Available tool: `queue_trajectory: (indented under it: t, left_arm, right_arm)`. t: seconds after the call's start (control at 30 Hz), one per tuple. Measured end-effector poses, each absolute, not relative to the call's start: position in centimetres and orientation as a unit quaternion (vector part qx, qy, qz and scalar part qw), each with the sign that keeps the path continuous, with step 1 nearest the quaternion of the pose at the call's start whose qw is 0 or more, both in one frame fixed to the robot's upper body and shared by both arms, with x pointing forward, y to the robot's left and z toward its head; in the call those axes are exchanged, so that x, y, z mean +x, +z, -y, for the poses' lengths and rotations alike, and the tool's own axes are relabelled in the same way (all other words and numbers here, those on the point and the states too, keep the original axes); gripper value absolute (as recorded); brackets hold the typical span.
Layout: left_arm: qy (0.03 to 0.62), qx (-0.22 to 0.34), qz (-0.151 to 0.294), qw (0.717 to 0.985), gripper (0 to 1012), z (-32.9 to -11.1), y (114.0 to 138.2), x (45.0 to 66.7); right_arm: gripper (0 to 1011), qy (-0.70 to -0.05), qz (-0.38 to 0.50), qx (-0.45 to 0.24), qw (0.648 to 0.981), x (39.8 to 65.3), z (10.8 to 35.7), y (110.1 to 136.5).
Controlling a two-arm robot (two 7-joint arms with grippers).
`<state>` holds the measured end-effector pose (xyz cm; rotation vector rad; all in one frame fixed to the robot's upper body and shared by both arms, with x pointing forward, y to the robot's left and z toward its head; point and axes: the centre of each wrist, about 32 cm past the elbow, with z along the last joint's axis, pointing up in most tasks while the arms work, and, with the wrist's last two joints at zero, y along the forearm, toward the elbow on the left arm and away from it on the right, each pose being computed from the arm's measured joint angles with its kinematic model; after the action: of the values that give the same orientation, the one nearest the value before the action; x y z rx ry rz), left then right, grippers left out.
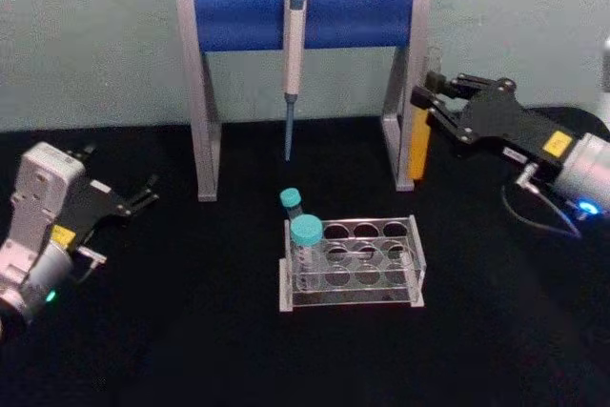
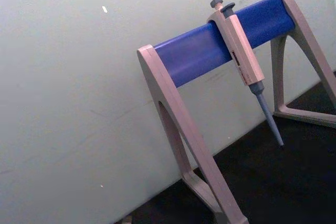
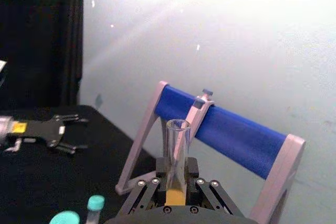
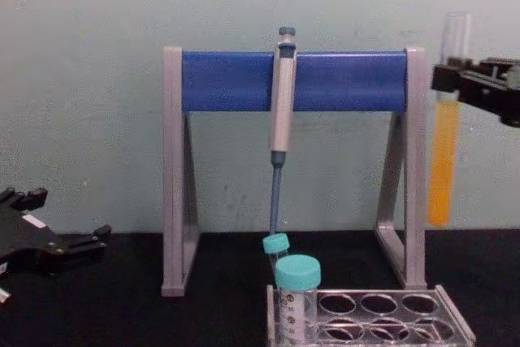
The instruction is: Pick up the test tube from the test tube rack, shake it, then place it back into the test tube rack.
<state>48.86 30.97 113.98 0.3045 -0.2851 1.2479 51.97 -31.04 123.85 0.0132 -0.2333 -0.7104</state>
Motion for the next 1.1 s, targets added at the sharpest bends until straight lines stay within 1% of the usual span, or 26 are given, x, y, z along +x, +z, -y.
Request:
queue_trajectory:
  t: [0.07,0.27,0.47,0.6,0.63,0.7,0.73,0.8,0.97,1.1]
  left_arm:
    - [0.580,0.141,0.132,0.791,1001,-31.0,114.0,48.9]
    - [0.580,0.141,0.132,0.791,1001,-31.0,114.0,48.9]
    - [0.580,0.142,0.132,0.791,1001,-31.0,114.0,48.9]
    - [0.580,0.142,0.132,0.791,1002,-31.0,114.0,48.9]
    - [0.580,0.141,0.132,0.791,1001,-31.0,114.0,48.9]
    - [0.580,0.141,0.132,0.791,1001,-31.0,114.0,48.9]
    - [0.580,0.142,0.132,0.791,1001,-31.0,114.0,48.9]
    - [0.580,0.142,0.132,0.791,1001,-31.0,114.0,48.9]
    - [0.580,0.141,0.132,0.791,1001,-31.0,114.0,48.9]
    - [0.580,0.141,0.132,0.791,1002,-31.0,114.0,48.9]
  right_arm:
    - [221,-0.351,0.116,0.012,0.929,52.2,30.2,123.7]
    - [221,-0.345,0.110,0.029,0.932,52.5,28.8,123.5]
    - [221,-0.310,0.086,0.050,0.946,52.5,28.2,123.4]
    - [221,-0.275,0.063,0.051,0.958,52.3,28.8,123.6]
    - [221,-0.275,0.063,0.051,0.958,52.3,28.8,123.6]
    - [221,-0.256,0.060,0.040,0.964,52.0,29.7,123.7]
    - [221,-0.256,0.060,0.040,0.964,52.0,29.7,123.7]
    - [221,-0.247,0.063,0.026,0.967,51.6,30.6,123.7]
    - [221,-0.256,0.080,0.008,0.963,51.2,32.2,123.5]
    - [221,-0.273,0.086,0.007,0.958,51.3,32.6,123.3]
